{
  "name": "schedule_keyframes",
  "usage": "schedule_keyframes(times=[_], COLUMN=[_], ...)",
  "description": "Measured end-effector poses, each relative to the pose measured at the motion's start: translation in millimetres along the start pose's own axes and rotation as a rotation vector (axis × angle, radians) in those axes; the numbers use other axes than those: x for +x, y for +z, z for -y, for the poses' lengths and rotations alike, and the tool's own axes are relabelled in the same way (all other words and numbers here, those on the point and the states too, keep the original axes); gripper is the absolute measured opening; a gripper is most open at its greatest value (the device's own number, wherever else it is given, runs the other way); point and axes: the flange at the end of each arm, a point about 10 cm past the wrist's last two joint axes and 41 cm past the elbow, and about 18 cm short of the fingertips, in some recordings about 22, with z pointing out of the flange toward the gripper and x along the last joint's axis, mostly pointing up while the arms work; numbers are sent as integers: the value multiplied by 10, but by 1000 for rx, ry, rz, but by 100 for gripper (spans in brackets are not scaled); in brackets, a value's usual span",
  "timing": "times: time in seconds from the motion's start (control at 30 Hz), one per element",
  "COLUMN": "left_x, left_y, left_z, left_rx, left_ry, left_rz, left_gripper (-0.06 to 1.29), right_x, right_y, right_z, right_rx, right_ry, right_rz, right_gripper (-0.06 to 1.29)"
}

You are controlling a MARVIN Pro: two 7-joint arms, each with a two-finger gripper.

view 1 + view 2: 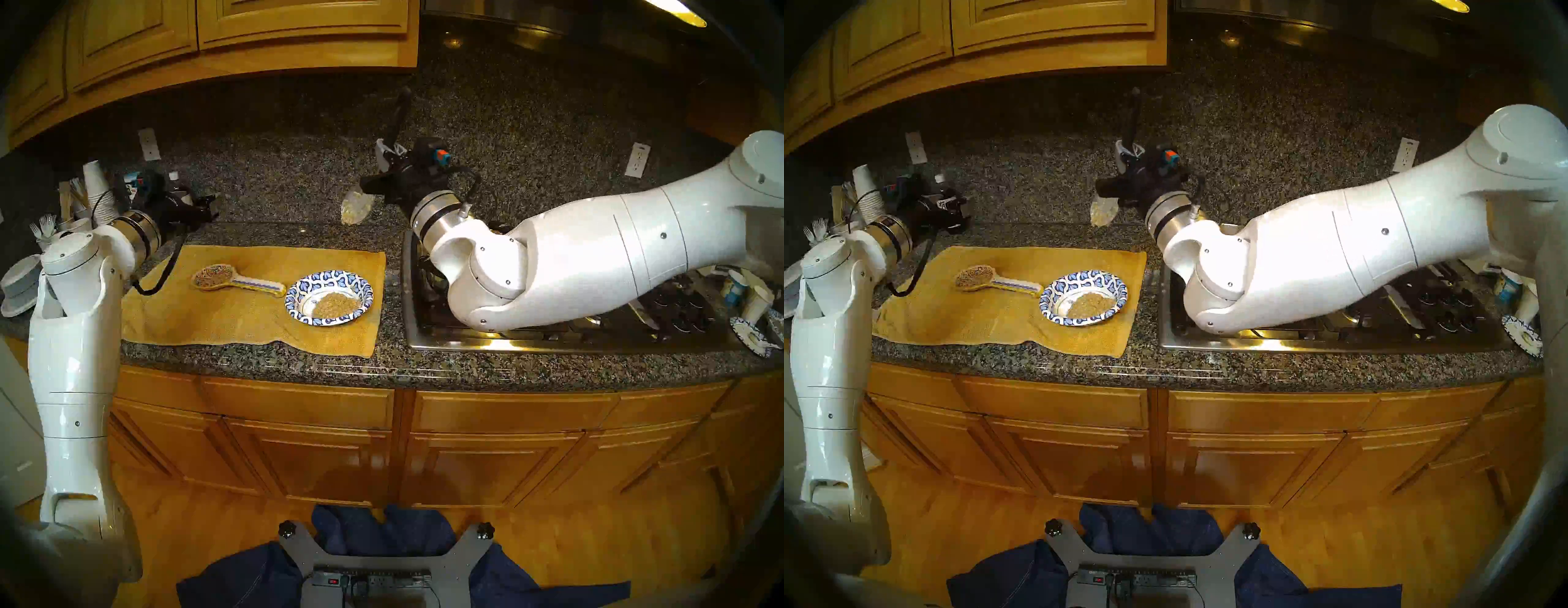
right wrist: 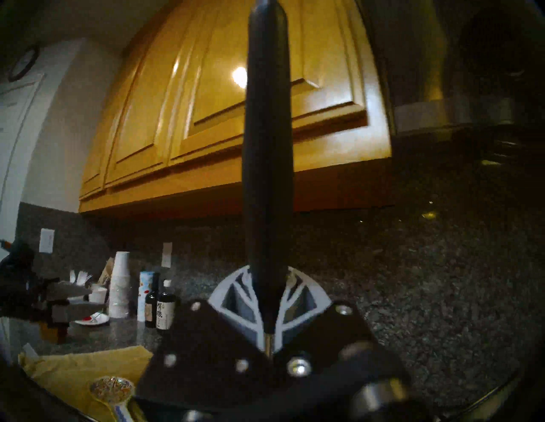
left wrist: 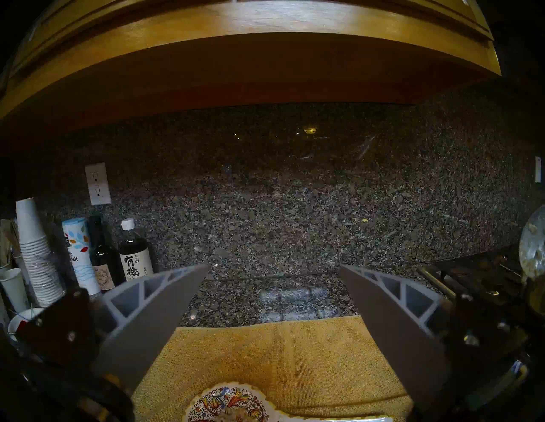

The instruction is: Scoop oatmeal into bowl

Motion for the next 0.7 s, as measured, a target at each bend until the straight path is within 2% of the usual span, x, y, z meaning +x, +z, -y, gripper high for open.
schedule_keyframes(times=[0.17, 0.4, 0.7], left_x=[-3, -9, -15], left_y=[-1, -1, -2], left_z=[1, 1, 2], left_rx=[0, 1, 2], left_ry=[0, 0, 0], left_rz=[1, 3, 5], left_gripper=[122, 122, 122], right_x=[165, 340, 543], right_y=[57, 72, -56], right_z=[-264, -610, -1122], right_rx=[-137, -284, -487], right_ry=[52, 93, 152], right_rz=[0, -5, -2], right_gripper=[-4, -4, -4])
